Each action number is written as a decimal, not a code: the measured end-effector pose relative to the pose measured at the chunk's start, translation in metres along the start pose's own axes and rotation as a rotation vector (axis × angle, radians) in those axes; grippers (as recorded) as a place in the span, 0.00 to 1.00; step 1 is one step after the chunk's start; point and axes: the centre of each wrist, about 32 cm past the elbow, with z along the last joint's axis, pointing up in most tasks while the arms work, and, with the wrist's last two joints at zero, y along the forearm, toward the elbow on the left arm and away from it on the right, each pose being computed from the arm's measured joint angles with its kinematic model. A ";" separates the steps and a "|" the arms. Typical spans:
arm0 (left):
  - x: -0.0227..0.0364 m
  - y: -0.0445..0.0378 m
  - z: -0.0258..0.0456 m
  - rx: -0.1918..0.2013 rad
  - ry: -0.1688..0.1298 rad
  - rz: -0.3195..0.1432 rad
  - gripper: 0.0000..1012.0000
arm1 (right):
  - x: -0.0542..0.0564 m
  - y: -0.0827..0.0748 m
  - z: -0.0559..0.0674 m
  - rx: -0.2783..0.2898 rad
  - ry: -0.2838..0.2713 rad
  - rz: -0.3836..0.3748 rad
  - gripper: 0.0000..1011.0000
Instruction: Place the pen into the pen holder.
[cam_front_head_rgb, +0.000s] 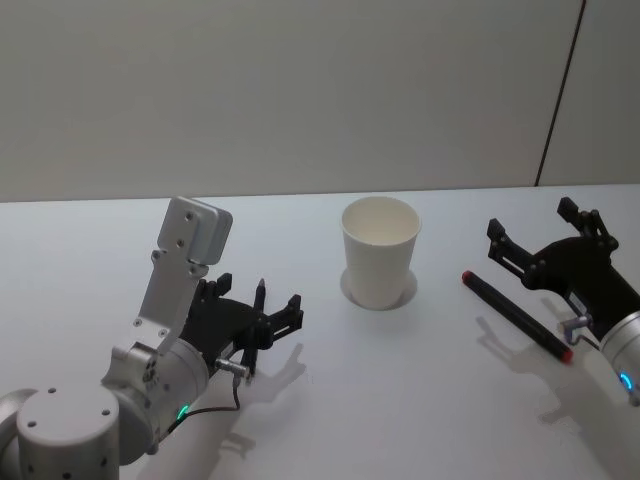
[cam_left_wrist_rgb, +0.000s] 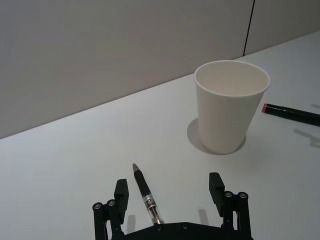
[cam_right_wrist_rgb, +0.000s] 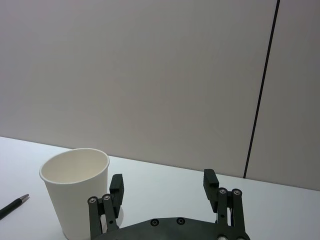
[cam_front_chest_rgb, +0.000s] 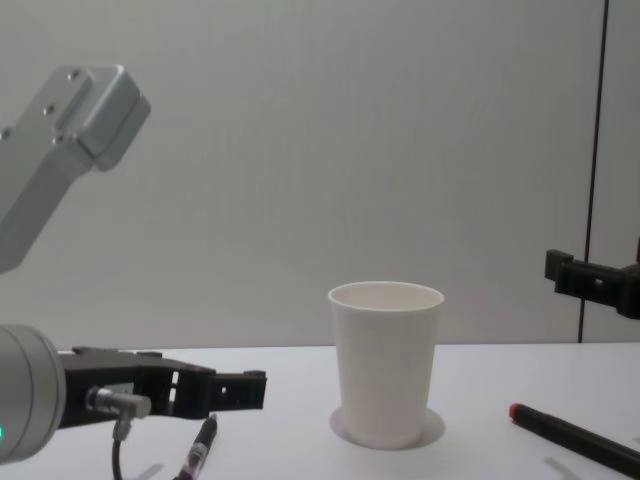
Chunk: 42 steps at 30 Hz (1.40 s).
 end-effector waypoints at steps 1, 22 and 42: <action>0.0004 -0.0002 0.0008 0.014 0.006 0.001 0.99 | 0.000 0.000 0.000 0.000 0.000 0.000 0.99; 0.0044 -0.0130 0.0018 0.160 0.054 0.008 0.99 | 0.000 0.000 0.000 0.000 0.000 0.000 0.99; 0.0042 -0.0310 -0.0004 0.240 0.023 0.049 0.99 | 0.000 0.000 0.000 0.000 0.000 0.000 0.99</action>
